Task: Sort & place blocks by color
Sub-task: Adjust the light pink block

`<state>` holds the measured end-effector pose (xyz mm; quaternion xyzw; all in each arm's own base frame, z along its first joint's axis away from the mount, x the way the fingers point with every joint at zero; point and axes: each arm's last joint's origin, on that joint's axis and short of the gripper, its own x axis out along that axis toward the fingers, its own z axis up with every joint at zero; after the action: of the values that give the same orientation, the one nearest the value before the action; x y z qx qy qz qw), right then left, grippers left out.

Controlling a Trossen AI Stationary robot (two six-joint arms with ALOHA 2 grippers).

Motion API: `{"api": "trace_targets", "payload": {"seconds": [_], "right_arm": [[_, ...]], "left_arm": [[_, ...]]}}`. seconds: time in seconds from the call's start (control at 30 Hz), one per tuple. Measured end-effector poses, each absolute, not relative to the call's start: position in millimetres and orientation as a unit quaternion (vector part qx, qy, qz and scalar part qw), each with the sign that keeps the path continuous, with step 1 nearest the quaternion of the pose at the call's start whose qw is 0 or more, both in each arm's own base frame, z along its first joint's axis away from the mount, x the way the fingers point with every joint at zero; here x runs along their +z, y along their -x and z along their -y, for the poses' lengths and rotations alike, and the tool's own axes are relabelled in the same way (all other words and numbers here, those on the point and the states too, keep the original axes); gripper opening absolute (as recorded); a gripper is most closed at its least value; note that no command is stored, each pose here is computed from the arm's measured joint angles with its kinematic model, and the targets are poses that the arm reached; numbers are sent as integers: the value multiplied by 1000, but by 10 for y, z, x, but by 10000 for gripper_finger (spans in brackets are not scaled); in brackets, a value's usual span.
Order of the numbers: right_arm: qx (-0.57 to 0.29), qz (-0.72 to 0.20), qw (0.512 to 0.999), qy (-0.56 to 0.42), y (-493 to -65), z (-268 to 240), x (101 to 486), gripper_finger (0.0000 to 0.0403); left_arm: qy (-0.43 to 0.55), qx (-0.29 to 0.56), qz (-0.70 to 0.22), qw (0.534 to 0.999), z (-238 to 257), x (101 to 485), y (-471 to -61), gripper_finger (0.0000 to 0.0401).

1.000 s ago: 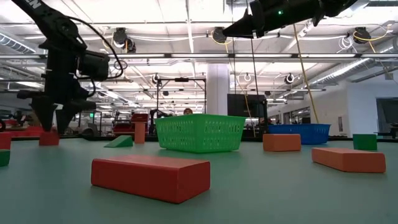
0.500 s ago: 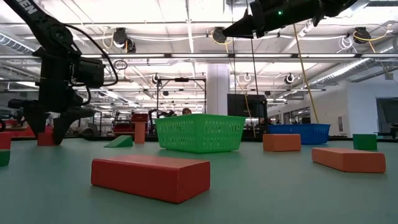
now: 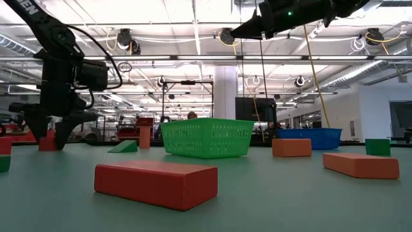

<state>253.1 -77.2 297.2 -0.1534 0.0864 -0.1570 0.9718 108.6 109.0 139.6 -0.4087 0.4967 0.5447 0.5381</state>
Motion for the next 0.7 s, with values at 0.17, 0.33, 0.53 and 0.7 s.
{"api": "trace_targets", "payload": {"seconds": [0.17,0.33,0.53,0.7], "right_arm": [[-156,-93,972,152,-2529,771,2959,134],[-156,-94,971,152,-2529,771,2958,134],[-156,-94,971,152,-2529,771,2958,134],[-156,-94,971,152,-2529,771,2958,134]], "left_arm": [[410,546,-496,538,-1090,1395,-1086,225],[410,546,-495,537,-1090,1395,-1086,225],[410,546,-496,538,-1089,1394,-1087,225],[410,546,-495,537,-1089,1394,-1087,225]]}}
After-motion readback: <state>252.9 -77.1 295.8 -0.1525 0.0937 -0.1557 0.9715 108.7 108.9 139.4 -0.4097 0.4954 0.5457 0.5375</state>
